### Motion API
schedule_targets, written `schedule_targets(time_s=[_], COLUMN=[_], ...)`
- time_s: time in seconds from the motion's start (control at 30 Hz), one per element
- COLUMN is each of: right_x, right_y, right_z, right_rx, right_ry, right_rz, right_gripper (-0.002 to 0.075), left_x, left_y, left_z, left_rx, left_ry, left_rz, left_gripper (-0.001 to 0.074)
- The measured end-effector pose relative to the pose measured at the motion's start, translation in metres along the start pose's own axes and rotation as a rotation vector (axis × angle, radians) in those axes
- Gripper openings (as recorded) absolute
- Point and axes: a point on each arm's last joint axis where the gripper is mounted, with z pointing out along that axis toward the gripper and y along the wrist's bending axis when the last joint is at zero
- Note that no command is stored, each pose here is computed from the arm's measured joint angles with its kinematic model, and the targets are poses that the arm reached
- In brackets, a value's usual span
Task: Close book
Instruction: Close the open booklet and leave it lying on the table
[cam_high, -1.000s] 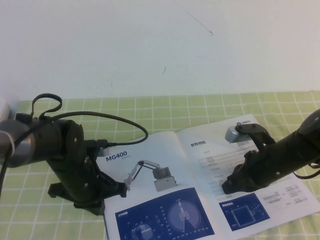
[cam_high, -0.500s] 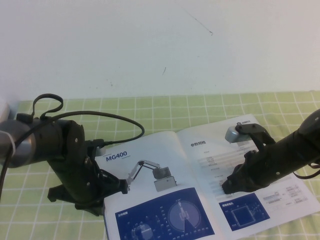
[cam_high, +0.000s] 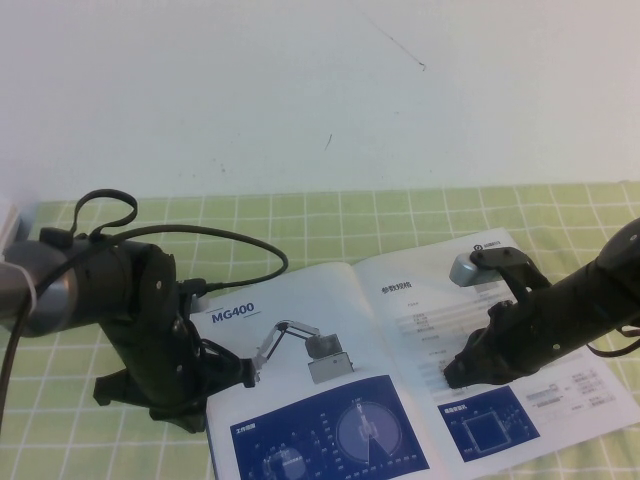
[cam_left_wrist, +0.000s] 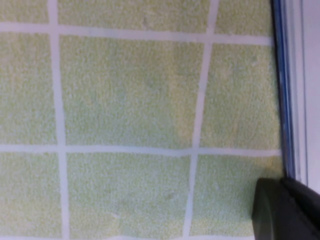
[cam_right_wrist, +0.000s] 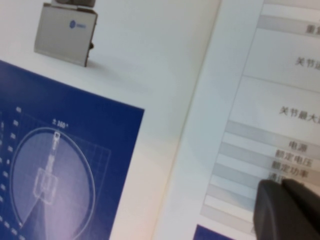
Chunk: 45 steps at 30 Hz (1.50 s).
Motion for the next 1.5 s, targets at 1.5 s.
schedule_targets(time_s=[1.5], right_x=[-0.039], right_y=[0.053], right_z=[-0.173], right_rx=[0.179], right_ry=[-0.263], right_rz=[-0.288], right_gripper=[-0.0002], left_x=[-0.011], left_y=[-0.059], left_z=[-0.025], left_rx=[0.721], left_ry=[-0.275], left_rz=[0.276], left_gripper=[-0.0004])
